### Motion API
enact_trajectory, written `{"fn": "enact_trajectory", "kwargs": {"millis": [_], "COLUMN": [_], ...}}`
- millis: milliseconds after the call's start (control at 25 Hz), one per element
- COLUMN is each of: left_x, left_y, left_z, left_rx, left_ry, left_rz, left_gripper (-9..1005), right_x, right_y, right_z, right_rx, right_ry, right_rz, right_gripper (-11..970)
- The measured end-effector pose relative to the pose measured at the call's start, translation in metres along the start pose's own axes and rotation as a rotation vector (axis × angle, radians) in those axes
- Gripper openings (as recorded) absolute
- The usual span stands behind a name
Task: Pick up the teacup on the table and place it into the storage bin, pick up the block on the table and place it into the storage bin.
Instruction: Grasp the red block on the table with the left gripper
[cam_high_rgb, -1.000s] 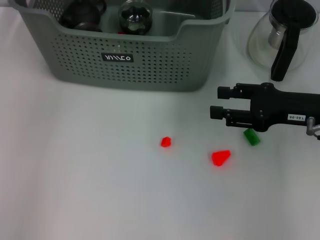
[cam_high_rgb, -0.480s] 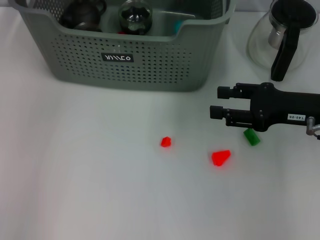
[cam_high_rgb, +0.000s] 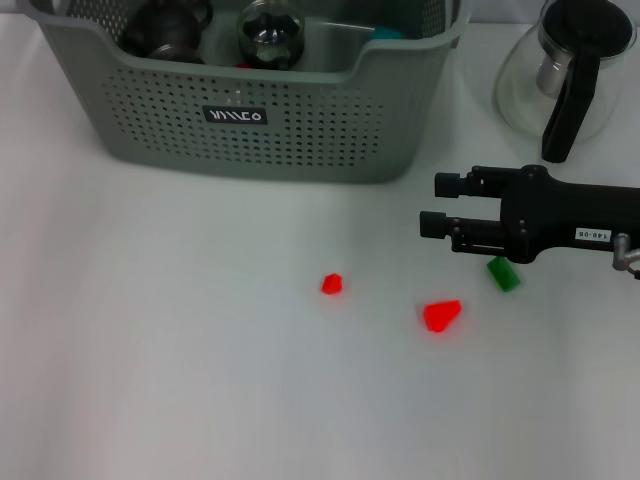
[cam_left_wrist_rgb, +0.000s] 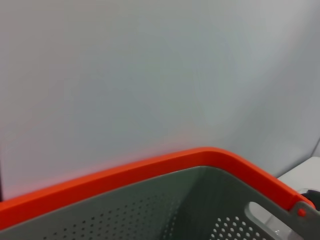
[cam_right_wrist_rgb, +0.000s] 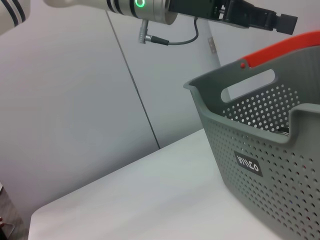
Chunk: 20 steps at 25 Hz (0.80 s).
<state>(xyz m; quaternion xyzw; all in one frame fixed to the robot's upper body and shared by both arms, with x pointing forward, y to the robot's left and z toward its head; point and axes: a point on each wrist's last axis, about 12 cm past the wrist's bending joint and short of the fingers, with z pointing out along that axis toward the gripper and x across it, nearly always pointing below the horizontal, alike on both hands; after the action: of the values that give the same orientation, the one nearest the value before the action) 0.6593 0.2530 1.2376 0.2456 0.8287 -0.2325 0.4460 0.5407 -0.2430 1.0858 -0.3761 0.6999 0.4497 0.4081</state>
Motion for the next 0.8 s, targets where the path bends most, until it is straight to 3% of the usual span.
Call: {"fn": "enact_trajectory", "kwargs": {"millis": [200,360,640,800], "left_x": [0.001,0.008,0.027,0.046], "left_y": [-0.008,-0.01,-0.002,-0.005], "left_z": [-0.021,-0.056,-0.08,-0.093], "left_rx": [0.117,0.299,0.435,0.534], "left_ry": [-0.106,-0.291,-0.393,-0.43], "left_rz": [0.008,-0.035,-0.109,-0.089], "left_gripper": [347,435,589,715], "right_x": [-0.001,-0.001,-0.001,-0.001], "right_y": [0.0,0.0,0.0,0.0], "right_z": [0.0,0.0,0.001,0.001], "right_rx": [-0.001,-0.001,-0.002,-0.002], "right_ry": [-0.001,-0.001,-0.001,0.0], "right_rz": [-0.001,-0.003,-0.004,-0.003], "right_gripper": [675,675,675,675]}}
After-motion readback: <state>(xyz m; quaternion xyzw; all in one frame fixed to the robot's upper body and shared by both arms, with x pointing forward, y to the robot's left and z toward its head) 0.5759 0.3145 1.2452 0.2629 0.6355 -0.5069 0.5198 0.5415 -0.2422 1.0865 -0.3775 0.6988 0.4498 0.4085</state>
